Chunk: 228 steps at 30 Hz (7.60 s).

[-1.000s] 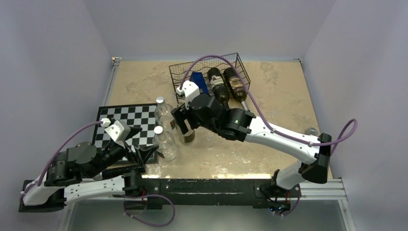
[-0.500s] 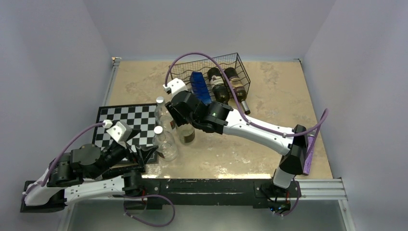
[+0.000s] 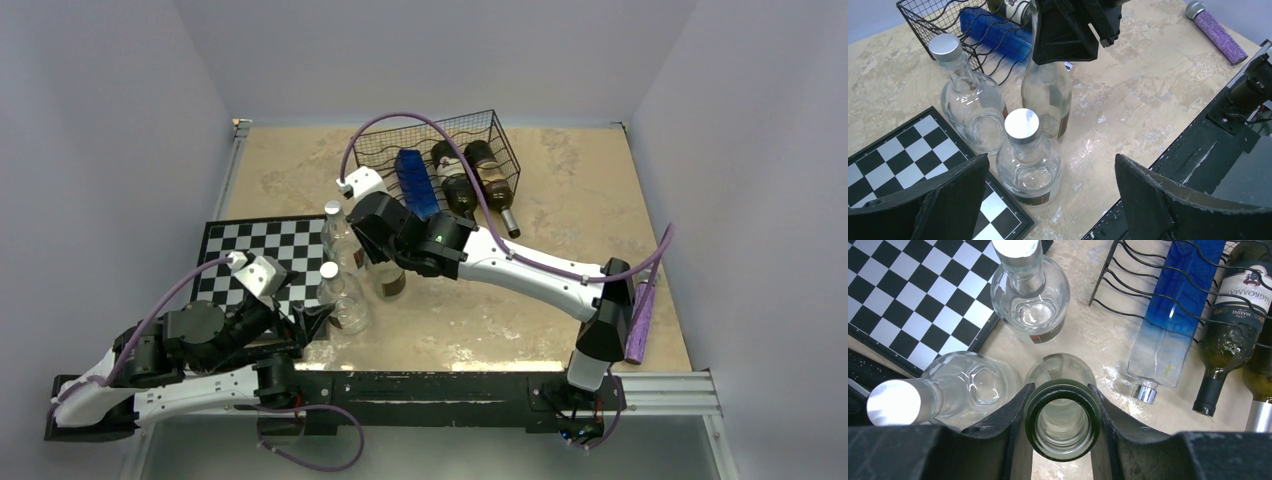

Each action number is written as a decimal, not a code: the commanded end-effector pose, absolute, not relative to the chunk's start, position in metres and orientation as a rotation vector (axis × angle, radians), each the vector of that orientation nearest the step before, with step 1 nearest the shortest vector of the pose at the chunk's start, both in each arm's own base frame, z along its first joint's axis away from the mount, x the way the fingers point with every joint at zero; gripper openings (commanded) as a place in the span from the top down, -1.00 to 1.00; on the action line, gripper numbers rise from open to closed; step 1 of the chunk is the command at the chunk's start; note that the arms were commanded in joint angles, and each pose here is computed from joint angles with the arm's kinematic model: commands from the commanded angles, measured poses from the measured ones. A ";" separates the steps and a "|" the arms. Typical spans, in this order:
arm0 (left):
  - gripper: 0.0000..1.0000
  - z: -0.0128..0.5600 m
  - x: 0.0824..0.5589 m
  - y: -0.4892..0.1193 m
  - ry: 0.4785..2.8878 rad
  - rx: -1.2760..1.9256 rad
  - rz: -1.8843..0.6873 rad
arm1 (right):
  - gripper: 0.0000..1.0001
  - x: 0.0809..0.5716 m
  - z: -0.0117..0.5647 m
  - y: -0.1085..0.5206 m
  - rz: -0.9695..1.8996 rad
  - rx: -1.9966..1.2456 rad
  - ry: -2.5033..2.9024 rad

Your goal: Put the wine bottle on the wine rack

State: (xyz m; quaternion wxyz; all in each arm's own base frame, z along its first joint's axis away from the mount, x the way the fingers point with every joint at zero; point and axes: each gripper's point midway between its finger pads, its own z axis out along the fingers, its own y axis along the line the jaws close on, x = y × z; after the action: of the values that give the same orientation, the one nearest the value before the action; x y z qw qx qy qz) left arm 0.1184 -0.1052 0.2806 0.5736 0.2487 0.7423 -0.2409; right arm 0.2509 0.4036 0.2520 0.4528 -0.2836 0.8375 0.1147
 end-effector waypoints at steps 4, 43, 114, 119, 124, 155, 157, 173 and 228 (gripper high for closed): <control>-0.99 0.283 0.127 -0.115 1.732 0.499 -0.575 | 1.00 0.239 0.293 0.370 0.338 -0.601 2.045; -0.99 0.278 0.045 -0.340 1.370 1.019 -1.344 | 1.00 0.094 0.421 0.231 1.052 -0.601 1.886; 1.00 0.183 0.138 -0.340 1.338 1.342 -0.357 | -0.73 0.115 0.329 0.148 0.666 -0.350 2.084; 1.00 0.183 0.132 -0.336 1.201 1.428 -0.290 | -0.72 0.095 0.297 0.176 0.713 -0.567 2.201; 1.00 0.184 0.132 -0.334 1.105 1.441 -0.209 | -0.66 0.076 0.270 0.188 0.728 -0.685 2.337; 1.00 0.182 0.140 -0.349 1.114 1.382 -0.127 | 0.11 0.020 0.169 0.224 0.855 -0.778 2.802; 1.00 0.183 0.141 -0.350 1.115 1.377 -0.125 | 0.18 0.019 0.167 0.226 0.871 -0.771 2.808; 1.00 0.187 0.139 -0.352 1.132 1.361 -0.160 | 1.00 0.029 0.171 0.215 0.781 -0.691 2.772; -0.99 0.186 0.101 -0.341 0.942 1.528 -0.320 | 1.00 0.084 0.219 0.151 0.513 -0.384 2.466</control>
State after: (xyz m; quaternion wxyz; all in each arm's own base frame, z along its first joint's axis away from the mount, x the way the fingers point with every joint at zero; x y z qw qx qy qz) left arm 0.1104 -0.3380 0.1473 0.5637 0.7143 0.4078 -0.0758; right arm 0.0510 0.1356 0.1809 0.1861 -0.1918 0.9526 0.1452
